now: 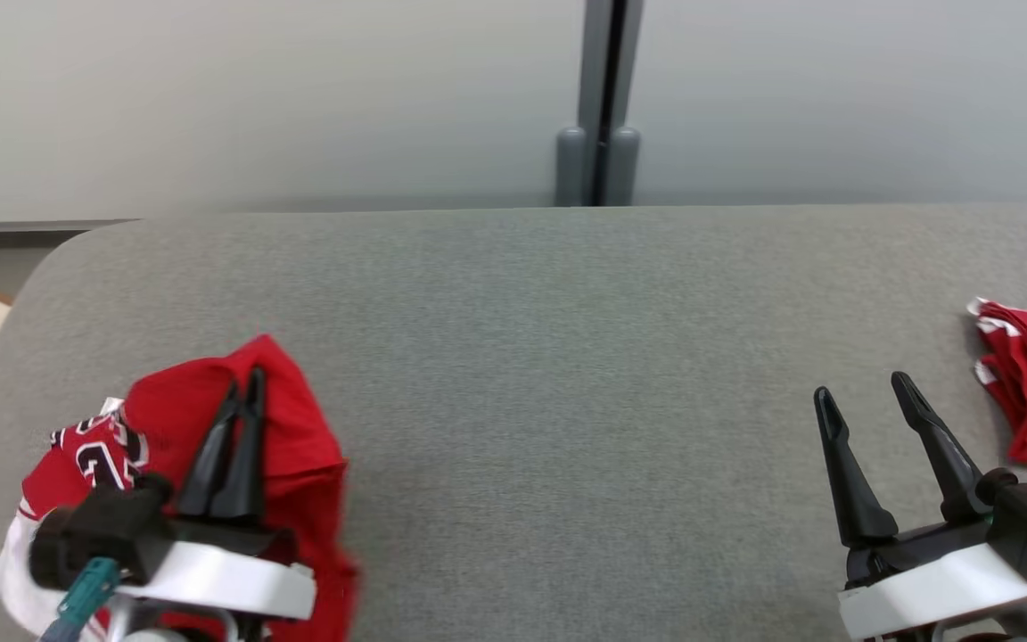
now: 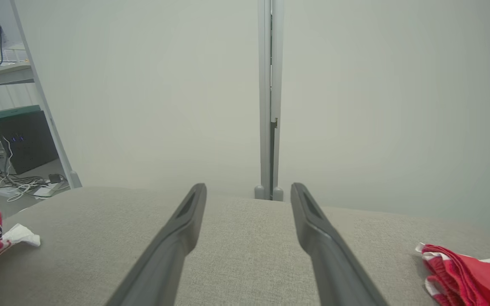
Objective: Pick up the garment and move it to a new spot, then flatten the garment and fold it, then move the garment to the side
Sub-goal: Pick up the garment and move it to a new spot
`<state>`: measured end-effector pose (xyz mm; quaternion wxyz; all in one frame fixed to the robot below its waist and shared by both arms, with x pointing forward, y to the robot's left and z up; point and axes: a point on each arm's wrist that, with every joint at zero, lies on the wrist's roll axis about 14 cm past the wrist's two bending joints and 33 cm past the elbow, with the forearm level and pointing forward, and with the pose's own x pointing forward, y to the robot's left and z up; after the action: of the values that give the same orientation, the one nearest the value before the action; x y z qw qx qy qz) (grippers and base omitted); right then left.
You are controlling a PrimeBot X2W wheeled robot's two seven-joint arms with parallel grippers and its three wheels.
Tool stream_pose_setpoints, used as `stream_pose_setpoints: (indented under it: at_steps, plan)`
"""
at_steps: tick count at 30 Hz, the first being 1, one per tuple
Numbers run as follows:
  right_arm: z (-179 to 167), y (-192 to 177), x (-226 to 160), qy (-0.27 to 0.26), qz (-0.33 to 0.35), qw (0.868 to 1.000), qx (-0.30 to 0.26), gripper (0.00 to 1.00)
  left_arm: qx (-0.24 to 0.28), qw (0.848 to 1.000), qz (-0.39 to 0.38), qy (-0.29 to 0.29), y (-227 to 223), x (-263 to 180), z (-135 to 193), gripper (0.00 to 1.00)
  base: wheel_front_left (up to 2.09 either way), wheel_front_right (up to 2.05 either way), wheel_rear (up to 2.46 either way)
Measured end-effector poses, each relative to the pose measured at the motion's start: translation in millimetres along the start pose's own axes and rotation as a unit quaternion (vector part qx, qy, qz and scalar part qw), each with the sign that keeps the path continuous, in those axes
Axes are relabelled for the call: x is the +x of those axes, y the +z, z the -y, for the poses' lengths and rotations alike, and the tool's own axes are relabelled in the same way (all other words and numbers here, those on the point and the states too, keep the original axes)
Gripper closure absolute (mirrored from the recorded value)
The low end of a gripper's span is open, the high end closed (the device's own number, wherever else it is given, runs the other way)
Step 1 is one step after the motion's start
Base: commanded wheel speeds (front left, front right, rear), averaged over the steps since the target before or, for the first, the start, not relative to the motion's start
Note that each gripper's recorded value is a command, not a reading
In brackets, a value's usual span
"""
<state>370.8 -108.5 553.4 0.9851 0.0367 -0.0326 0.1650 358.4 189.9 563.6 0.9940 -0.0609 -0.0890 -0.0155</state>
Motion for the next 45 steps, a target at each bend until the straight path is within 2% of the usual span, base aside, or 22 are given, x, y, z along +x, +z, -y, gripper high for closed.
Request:
stream_pose_setpoints:
  at_steps: [5, 9, 15, 19, 22, 27, 28, 29, 32, 35, 40, 45]
  plan:
    - [17.6, 8.2, -3.2, -0.028, 0.011, 1.0, -0.005, 0.0, -0.023, 0.994, 0.008, -0.109, 0.9, 34.1, 67.8, 1.0, 0.0, 0.0, 0.0]
    - [36.5, 7.3, -4.3, -0.057, 0.014, 0.998, -0.007, 0.0, -0.038, 0.978, 0.005, -0.203, -7.7, 63.6, 130.0, 1.0, 0.0, 0.0, 0.0]
    - [75.5, -12.3, -21.2, -0.131, -0.003, 0.991, 0.002, 0.0, -0.067, 0.935, -0.018, -0.346, -33.2, 81.8, 233.6, 1.0, 0.0, 0.0, 0.0]
    - [97.6, -33.4, -36.5, -0.179, -0.026, 0.984, 0.01, 0.0, -0.086, 0.904, -0.053, -0.416, -62.3, 79.9, 286.5, 1.0, 0.0, 0.0, 0.0]
    - [108.3, -48.8, -43.2, -0.203, -0.043, 0.978, 0.016, 0.0, -0.089, 0.885, -0.103, -0.445, -101.7, 75.8, 307.8, 1.0, 0.0, 0.0, 0.0]
    - [124.6, -69.2, -51.1, -0.233, -0.07, 0.97, 0.012, 0.0, -0.085, 0.857, -0.185, -0.474, -171.8, 58.0, 322.2, 1.0, 0.0, 0.0, 0.0]
    - [125.5, -72.3, -51.1, -0.234, -0.074, 0.969, 0.012, 0.0, -0.086, 0.856, -0.187, -0.473, -176.2, 58.6, 322.2, 0.4, 0.0, 0.0, 0.0]
    - [125.8, -73.7, -50.0, -0.234, -0.074, 0.969, 0.013, 0.0, -0.083, 0.856, -0.192, -0.473, -180.7, 58.4, 320.7, 0.0, 0.0, 0.0, 0.0]
    - [123.2, -73.7, -41.8, -0.223, -0.071, 0.972, 0.012, 0.0, -0.089, 0.86, -0.184, -0.467, -178.0, 59.4, 314.4, 0.0, 0.0, 0.0, 0.0]
    - [116.8, -70.6, -35.1, -0.209, -0.066, 0.976, 0.011, 0.0, -0.1, 0.873, -0.165, -0.447, -164.2, 64.5, 302.0, 0.0, 0.0, 0.0, 0.0]
    - [102.2, -61.4, -22.6, -0.175, -0.056, 0.983, 0.011, 0.0, -0.099, 0.916, -0.132, -0.366, -138.8, 80.2, 253.1, 0.0, 0.0, 0.0, 0.0]
    - [84.3, -51.2, -13.1, -0.137, -0.05, 0.989, 0.01, 0.0, -0.084, 0.959, -0.102, -0.251, -114.1, 92.6, 177.9, 0.0, 0.0, 0.0, 0.0]
